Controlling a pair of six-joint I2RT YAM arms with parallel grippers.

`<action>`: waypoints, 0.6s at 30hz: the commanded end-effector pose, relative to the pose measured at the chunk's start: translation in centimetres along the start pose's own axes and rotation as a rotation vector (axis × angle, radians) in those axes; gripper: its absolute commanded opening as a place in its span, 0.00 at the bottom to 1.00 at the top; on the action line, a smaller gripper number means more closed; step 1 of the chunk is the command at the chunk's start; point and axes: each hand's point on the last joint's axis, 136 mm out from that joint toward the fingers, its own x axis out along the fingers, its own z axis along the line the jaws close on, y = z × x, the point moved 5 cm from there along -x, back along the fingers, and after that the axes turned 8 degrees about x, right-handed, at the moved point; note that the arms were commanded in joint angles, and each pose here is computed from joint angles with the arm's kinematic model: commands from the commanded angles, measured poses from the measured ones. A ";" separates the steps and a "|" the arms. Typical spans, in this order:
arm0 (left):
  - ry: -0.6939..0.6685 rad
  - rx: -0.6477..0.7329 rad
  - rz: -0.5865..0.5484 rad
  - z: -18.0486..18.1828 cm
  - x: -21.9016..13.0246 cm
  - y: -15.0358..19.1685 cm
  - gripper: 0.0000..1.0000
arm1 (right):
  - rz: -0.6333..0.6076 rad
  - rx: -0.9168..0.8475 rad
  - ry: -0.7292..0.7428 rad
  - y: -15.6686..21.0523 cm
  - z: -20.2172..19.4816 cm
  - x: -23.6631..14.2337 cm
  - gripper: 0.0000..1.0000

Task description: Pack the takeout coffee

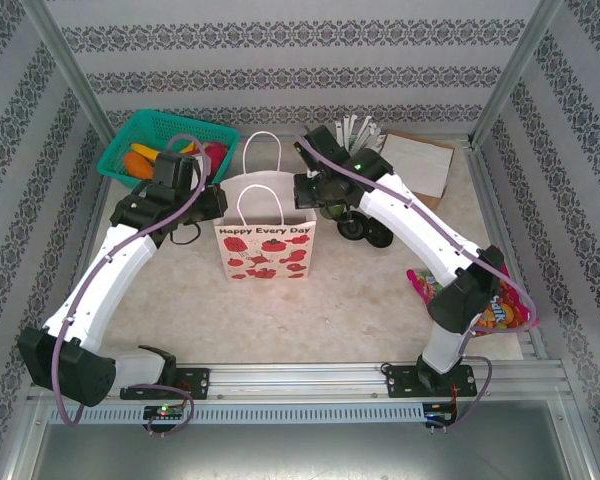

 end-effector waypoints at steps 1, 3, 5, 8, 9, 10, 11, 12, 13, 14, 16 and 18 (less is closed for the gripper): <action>-0.007 -0.073 -0.058 0.2 -0.4 -0.7 0.11 | 0.027 -0.022 -0.057 -0.7 0.5 0.2 0.00; -0.001 -0.081 -0.045 0.2 -0.1 -0.4 0.12 | 0.038 -0.029 -0.056 -1.0 0.4 0.1 0.02; 0.001 -0.078 -0.032 0.3 0.3 -0.2 0.13 | 0.035 -0.032 -0.030 -1.2 0.2 -0.1 0.02; 0.005 -0.074 0.001 0.1 0.9 -0.3 0.13 | 0.052 -0.025 -0.012 -1.1 -0.2 -0.4 0.05; 0.020 -0.072 0.009 -0.1 1.1 -0.4 0.12 | 0.061 -0.017 -0.003 -1.1 -0.5 -0.5 0.06; 0.040 -0.072 0.015 -0.4 1.3 -0.5 0.12 | 0.068 -0.012 0.007 -1.0 -0.7 -0.5 0.07; 0.066 -0.071 0.024 -0.7 1.6 -0.6 0.12 | 0.069 -0.011 0.016 -1.0 -0.8 -0.7 0.09; 0.096 -0.072 0.036 -1.1 1.9 -0.7 0.12 | 0.062 -0.010 0.028 -1.0 -1.1 -1.0 0.11; 0.128 -0.074 0.050 -1.5 2.2 -0.8 0.12 | 0.056 -0.016 0.038 -1.0 -1.3 -1.2 0.14; 0.151 -0.079 0.065 -1.8 2.4 -0.7 0.12 | 0.043 -0.019 0.049 -1.0 -1.5 -1.5 0.17; 0.176 -0.101 0.083 -2.2 2.9 -0.9 0.11 | 0.016 -0.023 0.068 -1.3 -2.0 -2.3 0.27; 0.181 -0.117 0.082 -2.3 3.1 -1.1 0.11 | -0.018 -0.022 0.076 -1.7 -2.4 -3.2 0.40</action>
